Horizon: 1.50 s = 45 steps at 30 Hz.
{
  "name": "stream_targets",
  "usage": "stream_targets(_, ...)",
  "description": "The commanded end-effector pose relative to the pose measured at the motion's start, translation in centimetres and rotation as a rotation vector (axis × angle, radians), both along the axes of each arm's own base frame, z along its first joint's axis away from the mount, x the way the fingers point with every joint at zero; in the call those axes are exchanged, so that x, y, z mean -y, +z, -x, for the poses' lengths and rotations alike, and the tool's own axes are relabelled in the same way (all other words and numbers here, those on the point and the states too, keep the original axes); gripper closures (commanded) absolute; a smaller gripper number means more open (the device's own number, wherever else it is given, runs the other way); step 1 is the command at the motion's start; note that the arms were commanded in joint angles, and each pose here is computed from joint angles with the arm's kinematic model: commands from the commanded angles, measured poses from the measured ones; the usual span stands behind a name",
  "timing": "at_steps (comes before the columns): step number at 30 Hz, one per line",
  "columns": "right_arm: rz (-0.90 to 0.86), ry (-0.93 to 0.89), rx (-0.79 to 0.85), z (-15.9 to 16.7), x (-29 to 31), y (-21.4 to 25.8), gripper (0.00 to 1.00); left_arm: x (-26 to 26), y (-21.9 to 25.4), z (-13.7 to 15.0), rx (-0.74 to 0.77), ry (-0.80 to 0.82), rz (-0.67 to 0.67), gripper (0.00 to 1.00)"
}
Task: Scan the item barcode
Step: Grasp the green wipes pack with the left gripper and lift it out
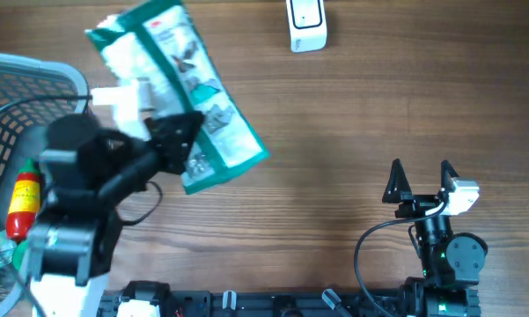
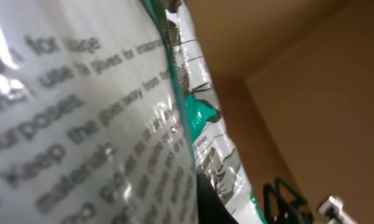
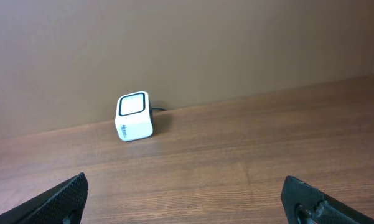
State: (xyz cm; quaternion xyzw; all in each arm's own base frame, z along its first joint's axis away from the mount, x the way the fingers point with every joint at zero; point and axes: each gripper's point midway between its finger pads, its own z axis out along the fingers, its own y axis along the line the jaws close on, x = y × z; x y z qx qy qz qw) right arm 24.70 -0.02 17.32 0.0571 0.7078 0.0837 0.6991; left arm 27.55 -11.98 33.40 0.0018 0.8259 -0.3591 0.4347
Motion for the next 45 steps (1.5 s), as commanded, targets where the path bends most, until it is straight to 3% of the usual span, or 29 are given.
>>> stream_targets(1,-0.01,-0.014,0.014,0.0,0.2,0.3,0.0,2.7,-2.6,-1.0,-0.041,-0.053,-0.113,0.96)
stream_targets(4,-0.01,-0.015,0.014,0.0,0.2,0.3,0.0,6.3,-6.2,-1.2,-0.111,-0.161,-0.203,0.96)
stream_targets(11,-0.011,-0.014,0.014,0.0,0.2,0.3,0.01,10.1,-15.2,-2.3,-0.272,-0.174,-0.452,0.96)
stream_targets(19,-0.011,-0.014,0.014,0.0,0.2,0.3,0.0,11.1,-23.2,-4.2,-0.473,-0.126,-0.49,0.96)
stream_targets(25,-0.011,-0.015,0.014,0.0,0.2,0.3,0.0,10.7,-26.1,-4.8,-0.517,-0.095,-0.538,0.96)
stream_targets(34,-0.011,-0.014,0.009,0.0,0.2,0.2,0.0,9.6,-26.4,-5.3,-0.505,-0.046,-0.584,0.95)
stream_targets(45,-0.011,-0.015,0.008,0.0,0.2,0.2,0.0,7.2,-30.6,-3.7,-0.563,0.012,-0.597,0.84)
